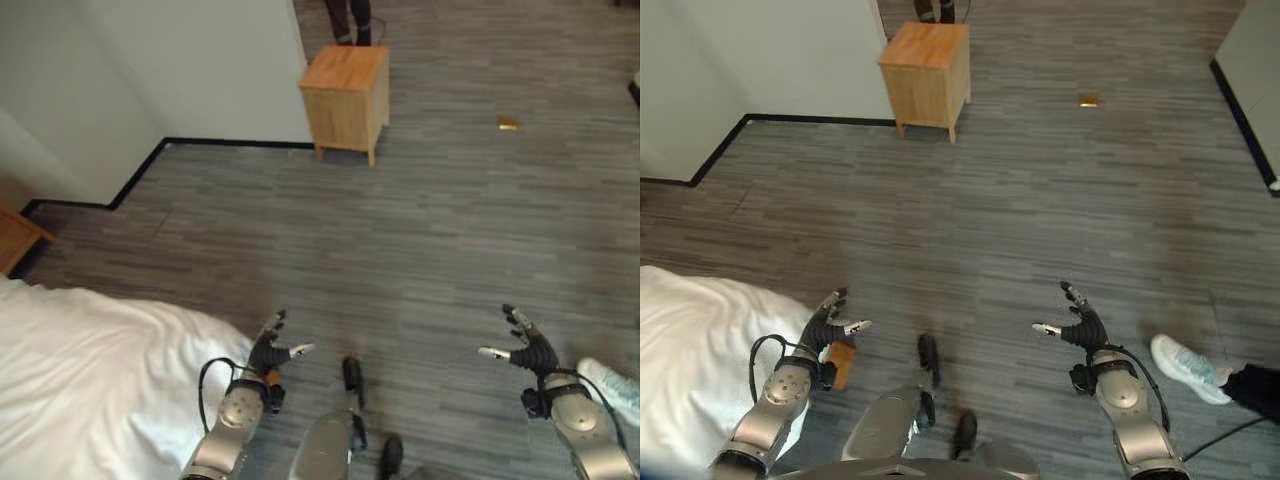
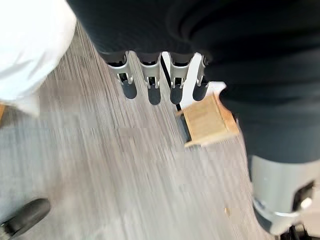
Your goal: Making the bed.
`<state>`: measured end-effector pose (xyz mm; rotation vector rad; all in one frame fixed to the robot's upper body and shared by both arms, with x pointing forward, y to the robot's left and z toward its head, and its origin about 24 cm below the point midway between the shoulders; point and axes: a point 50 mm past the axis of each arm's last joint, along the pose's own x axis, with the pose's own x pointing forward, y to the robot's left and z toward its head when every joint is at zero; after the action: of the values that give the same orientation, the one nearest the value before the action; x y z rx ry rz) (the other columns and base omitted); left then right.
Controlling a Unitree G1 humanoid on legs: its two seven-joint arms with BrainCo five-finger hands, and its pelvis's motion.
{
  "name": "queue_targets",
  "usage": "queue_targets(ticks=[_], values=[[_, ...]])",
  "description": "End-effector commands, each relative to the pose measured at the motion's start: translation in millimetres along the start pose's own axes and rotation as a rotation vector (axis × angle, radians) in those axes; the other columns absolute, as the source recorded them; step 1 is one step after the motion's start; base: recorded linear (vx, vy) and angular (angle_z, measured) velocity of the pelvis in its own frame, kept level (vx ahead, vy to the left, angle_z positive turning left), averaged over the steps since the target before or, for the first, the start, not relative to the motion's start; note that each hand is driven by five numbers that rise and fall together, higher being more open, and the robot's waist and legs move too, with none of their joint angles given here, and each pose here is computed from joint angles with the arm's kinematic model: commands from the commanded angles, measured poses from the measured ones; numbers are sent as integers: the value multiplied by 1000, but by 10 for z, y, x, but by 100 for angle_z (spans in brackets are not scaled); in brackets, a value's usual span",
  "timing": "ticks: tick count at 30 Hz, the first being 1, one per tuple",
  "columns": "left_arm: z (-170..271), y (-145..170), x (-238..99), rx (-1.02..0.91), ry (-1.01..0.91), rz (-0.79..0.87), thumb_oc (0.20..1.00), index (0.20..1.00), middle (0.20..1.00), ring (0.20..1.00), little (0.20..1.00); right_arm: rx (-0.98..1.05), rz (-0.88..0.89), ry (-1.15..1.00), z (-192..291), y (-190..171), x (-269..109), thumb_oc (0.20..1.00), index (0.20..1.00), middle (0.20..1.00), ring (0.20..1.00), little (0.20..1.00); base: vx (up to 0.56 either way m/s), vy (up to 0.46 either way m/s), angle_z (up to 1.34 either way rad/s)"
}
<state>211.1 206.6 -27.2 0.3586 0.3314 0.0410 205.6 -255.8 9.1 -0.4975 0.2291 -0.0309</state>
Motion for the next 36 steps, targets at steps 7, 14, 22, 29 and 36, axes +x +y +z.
queue_targets(ticks=[7, 14, 22, 29, 36], values=[[487, 197, 57, 68, -214, 70, 1000, 1000, 1000, 1000, 1000, -86, -8, -174, 382, 36, 76, 1000, 1000, 1000, 1000, 1000, 494, 207, -28], [681, 226, 75, -26, -296, 73, 1000, 1000, 1000, 1000, 1000, -85, -19, -190, 419, 7, 48, 1000, 1000, 1000, 1000, 1000, 441, -37, 93], [657, 397, -107, -153, -335, 137, 1000, 1000, 1000, 1000, 1000, -96, 40, -238, 508, 97, -39, 1000, 1000, 1000, 1000, 1000, 409, -343, 179], [348, 397, -209, -366, -220, 199, 1000, 1000, 1000, 1000, 1000, -110, 107, -285, 602, 142, -23, 1000, 1000, 1000, 1000, 1000, 65, -281, 135], [242, 259, -165, -276, -150, 115, 1000, 1000, 1000, 1000, 1000, 6, -24, -146, 304, 151, -132, 1000, 1000, 1000, 1000, 1000, -5, -55, 161]])
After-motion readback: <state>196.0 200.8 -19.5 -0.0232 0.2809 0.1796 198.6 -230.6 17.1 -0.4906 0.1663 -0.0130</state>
